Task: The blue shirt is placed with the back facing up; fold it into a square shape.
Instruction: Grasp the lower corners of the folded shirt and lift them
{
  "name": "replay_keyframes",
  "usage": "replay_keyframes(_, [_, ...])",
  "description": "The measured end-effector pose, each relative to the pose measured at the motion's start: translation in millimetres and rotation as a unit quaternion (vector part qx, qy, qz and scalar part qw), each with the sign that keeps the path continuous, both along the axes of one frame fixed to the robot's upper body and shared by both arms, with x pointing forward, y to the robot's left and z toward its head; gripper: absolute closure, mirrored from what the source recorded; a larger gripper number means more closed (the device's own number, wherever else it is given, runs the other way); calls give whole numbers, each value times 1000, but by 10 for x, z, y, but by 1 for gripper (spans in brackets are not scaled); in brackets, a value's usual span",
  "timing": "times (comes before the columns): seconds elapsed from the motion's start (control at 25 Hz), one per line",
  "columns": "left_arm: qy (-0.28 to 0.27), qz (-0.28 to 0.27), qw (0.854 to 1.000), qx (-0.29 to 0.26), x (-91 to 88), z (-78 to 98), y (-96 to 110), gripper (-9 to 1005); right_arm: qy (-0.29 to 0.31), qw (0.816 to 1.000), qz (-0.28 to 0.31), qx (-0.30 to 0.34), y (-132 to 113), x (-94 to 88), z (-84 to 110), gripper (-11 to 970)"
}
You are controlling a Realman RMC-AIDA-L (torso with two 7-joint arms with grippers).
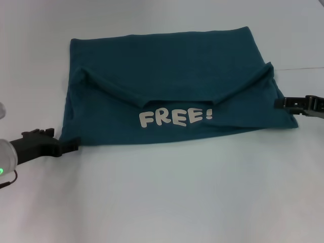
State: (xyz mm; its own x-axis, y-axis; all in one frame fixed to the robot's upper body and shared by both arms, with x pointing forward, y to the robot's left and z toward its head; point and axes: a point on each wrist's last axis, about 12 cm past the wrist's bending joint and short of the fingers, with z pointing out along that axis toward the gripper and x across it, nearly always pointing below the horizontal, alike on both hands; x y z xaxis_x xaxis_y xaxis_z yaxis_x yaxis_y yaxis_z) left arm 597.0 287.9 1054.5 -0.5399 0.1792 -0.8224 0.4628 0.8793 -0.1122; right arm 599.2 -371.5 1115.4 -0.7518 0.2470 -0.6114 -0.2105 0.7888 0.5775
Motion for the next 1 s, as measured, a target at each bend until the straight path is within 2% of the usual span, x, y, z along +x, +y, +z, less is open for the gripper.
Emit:
replay_keyframes(0.24, [-2,3,1000,22,25,-36,-53,119,3,1000,-1,2,8,-4,-18,213])
replay_keyframes(1.0, [3,-22,999,31,13,-66,-185,130,5,1000,-10,-1,7,-29,-78,213])
